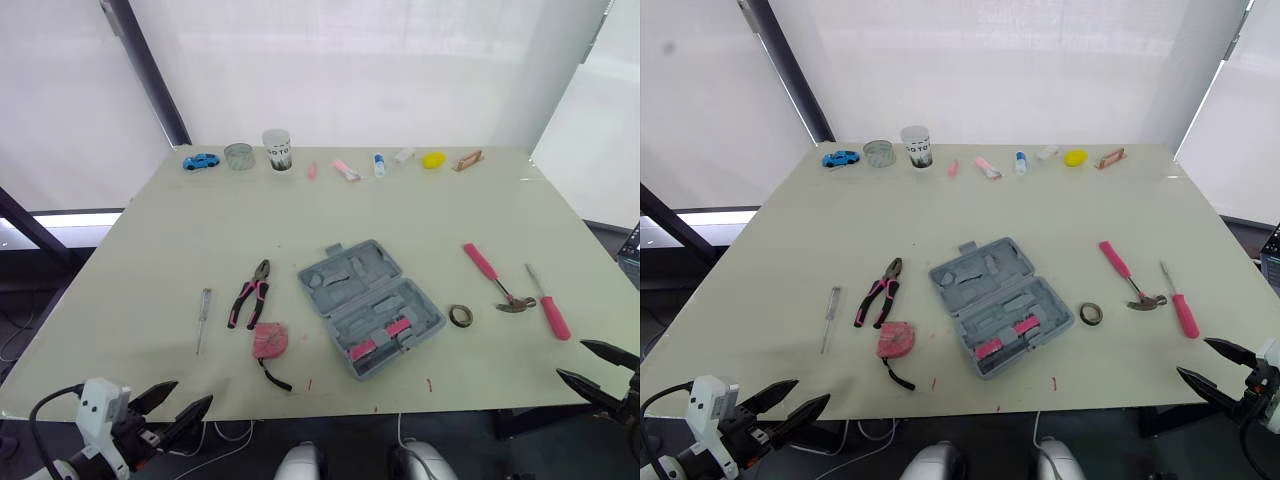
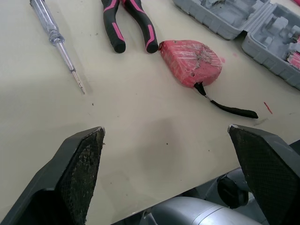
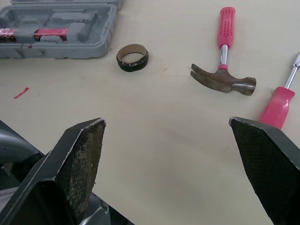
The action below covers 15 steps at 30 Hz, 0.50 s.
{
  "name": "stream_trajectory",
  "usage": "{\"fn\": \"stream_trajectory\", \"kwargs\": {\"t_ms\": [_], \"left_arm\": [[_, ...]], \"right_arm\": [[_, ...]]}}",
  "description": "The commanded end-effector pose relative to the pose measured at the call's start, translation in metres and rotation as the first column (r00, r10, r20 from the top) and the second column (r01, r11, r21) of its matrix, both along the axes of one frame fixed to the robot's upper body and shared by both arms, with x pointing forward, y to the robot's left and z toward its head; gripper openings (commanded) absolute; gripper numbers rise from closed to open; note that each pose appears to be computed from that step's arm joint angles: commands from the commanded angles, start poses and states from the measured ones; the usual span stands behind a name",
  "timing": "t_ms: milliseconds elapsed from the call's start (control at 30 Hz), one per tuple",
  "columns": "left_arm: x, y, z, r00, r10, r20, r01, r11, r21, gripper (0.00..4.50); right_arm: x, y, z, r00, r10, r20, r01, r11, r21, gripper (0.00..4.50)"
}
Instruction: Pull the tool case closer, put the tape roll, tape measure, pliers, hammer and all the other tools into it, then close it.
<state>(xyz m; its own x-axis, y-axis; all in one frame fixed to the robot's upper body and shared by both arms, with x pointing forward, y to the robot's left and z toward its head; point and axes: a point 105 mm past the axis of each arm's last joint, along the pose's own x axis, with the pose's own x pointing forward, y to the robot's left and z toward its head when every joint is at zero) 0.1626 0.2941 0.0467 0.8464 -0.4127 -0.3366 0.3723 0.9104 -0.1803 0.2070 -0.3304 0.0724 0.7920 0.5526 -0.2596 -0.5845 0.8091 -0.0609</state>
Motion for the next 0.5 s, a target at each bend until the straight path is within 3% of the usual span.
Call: {"fn": "stream_trajectory", "kwargs": {"t_ms": [33,333,500], "left_arm": [[0.006,-0.003,0.01,0.999,-0.018,0.049,0.018,1.0,0.018,4.5],[0.046,-0.043,0.047,0.967,-0.146,0.21,0.13,0.987,0.09,4.5],[0.073,-0.073,0.059,0.96,-0.235,0.153,0.226,0.971,0.077,4.5]], "right_arm": [[0.012,0.009,0.013,0.997,0.028,0.069,-0.029,1.0,0.006,4.44],[0.061,0.087,0.049,0.973,0.162,0.167,-0.175,0.982,0.067,4.44],[0.113,0.122,0.073,0.974,0.186,0.126,-0.191,0.981,0.027,4.44]]}}
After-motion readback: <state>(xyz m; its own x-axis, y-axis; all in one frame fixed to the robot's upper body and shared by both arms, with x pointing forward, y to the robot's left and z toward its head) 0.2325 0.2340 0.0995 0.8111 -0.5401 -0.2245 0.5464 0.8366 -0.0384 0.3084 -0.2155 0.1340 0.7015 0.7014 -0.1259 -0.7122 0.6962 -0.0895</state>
